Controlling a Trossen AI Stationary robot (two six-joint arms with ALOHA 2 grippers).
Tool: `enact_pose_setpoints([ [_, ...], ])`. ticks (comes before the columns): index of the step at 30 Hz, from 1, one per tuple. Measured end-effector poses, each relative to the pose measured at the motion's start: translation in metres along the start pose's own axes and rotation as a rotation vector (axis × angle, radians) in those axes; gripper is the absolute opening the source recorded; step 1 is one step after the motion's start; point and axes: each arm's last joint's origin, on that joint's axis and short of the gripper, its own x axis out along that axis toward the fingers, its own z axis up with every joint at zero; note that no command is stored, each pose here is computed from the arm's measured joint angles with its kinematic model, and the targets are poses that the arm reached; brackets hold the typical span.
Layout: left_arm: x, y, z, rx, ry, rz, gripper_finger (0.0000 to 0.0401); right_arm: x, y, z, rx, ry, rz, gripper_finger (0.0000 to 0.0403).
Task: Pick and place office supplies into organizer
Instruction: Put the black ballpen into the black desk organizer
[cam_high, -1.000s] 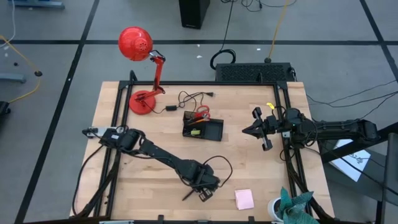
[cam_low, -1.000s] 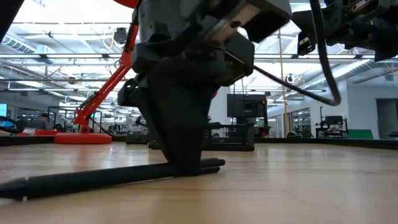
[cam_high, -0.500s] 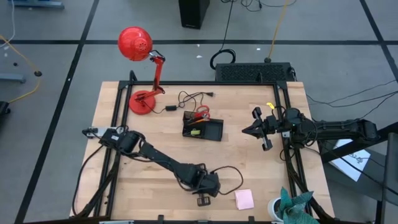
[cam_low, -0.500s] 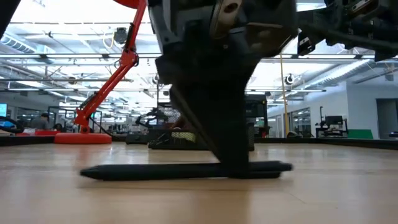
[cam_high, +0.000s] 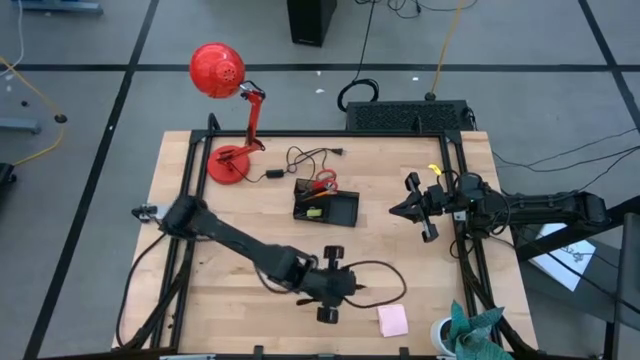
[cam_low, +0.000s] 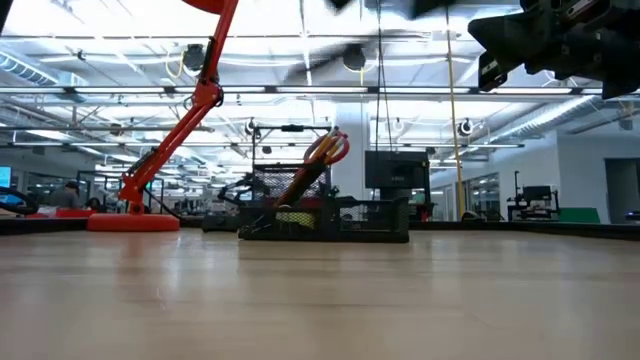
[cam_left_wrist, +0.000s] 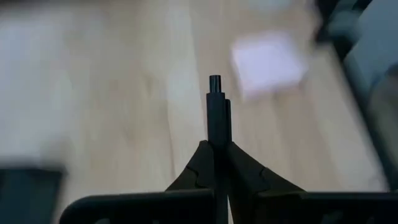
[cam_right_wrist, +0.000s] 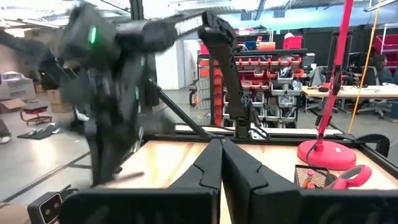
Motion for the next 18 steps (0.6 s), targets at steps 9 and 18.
enact_pose_setpoints([
  [9,-0.08,0.008,0.024,0.218,-0.154,-0.006,0.0016,-0.001,0.001,0.0,0.016,0.0,0.019,0.0],
  [18,-0.143,0.036,0.022,0.231,-0.14,0.112,0.0016,-0.001,0.001,0.0,0.021,0.005,0.019,0.0],
])
